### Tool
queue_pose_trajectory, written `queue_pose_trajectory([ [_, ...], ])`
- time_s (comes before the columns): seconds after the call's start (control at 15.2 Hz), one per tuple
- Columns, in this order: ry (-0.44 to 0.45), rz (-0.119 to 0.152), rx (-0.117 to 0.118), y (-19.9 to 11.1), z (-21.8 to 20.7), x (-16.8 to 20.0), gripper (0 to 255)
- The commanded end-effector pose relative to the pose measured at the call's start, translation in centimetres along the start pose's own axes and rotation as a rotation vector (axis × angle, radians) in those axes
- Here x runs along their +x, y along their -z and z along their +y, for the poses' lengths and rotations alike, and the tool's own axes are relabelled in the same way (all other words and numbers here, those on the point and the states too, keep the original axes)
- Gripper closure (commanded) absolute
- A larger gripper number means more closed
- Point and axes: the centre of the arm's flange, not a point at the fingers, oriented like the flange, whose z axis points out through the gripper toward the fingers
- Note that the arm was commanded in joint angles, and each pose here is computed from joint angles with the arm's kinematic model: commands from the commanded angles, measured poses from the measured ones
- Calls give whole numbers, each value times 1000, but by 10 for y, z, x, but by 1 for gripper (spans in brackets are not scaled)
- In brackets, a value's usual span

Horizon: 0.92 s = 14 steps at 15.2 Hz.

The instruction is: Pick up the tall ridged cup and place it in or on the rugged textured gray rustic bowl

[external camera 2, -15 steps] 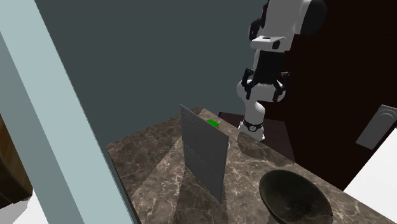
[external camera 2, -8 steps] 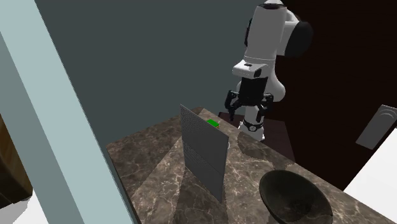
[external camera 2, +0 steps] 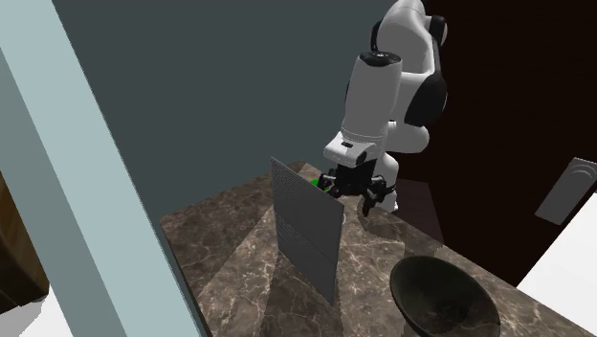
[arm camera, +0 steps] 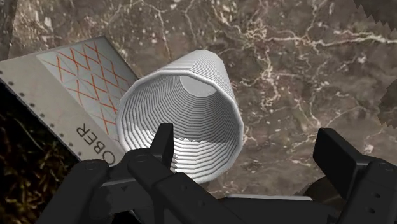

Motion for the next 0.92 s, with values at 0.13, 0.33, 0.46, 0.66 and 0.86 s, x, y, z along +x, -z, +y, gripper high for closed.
queue_pose_trajectory([
  [0.13,3,-1,-1,-22,2,0,0],
  [0.33,3,-1,-1,-36,2,0,0],
  [0.46,3,-1,-1,-36,2,0,0],
  [0.66,3,-1,-1,-36,2,0,0],
  [0.86,3,-1,-1,-36,2,0,0],
])
